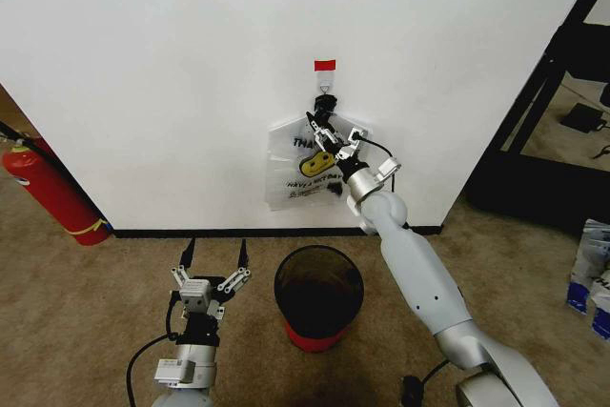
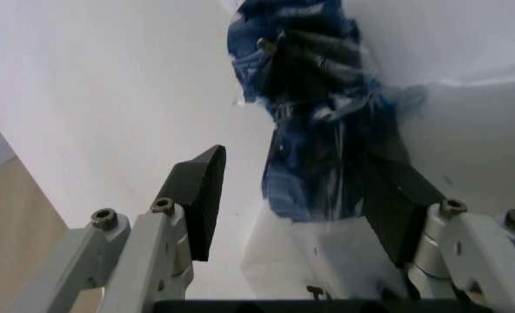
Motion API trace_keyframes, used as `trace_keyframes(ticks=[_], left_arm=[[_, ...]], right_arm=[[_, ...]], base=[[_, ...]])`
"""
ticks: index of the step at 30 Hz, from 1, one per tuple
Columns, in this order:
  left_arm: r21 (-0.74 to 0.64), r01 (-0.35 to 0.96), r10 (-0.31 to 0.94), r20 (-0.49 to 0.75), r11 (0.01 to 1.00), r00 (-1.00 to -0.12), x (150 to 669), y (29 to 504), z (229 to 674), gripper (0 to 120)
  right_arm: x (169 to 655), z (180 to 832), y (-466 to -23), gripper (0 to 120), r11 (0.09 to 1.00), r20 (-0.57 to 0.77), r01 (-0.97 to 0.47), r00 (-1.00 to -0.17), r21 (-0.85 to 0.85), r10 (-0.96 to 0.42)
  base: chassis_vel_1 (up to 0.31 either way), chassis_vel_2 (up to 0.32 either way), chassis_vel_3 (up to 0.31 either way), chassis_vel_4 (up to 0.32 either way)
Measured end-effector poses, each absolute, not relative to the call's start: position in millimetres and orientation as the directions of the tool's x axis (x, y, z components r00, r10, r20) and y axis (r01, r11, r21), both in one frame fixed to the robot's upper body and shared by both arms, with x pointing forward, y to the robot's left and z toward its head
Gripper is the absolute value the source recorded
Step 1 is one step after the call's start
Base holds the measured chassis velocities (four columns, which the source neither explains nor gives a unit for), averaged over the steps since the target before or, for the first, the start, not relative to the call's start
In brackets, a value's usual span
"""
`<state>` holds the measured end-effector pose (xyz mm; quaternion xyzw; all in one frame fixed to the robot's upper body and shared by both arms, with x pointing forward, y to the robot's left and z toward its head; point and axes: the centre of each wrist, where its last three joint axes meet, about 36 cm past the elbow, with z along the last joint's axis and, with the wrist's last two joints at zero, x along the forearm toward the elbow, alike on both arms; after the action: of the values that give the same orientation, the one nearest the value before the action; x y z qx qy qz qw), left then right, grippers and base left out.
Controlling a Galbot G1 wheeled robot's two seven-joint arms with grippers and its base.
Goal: Pick up the garbage bag from the wall and place it over the trash bin.
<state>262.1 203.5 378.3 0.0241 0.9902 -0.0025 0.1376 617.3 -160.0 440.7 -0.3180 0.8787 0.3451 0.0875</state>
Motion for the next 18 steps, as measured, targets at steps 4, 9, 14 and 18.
trace_keyframes(ticks=[4,9,14,18], left_arm=[[0.002,0.051,0.05,-0.272,0.999,-0.961,262,203,378,100],[0.003,0.054,0.052,-0.272,0.999,-0.961,261,203,378,100],[0.003,0.056,0.054,-0.272,0.998,-0.961,261,203,378,100],[0.003,0.056,0.055,-0.274,0.998,-0.96,261,203,379,100]], right_arm=[[616,440,-163,52,0.561,-0.374,-0.616,-0.785,0.554,-0.493],[615,440,-171,52,0.565,-0.373,-0.613,-0.788,0.551,-0.491],[615,441,-174,40,0.565,-0.371,-0.611,-0.789,0.554,-0.49],[616,443,-174,29,0.563,-0.373,-0.613,-0.788,0.554,-0.491]], base=[[0.0,0.0,0.0,0.0],[0.0,0.0,0.0,0.0],[0.0,0.0,0.0,0.0],[0.0,0.0,0.0,0.0]])
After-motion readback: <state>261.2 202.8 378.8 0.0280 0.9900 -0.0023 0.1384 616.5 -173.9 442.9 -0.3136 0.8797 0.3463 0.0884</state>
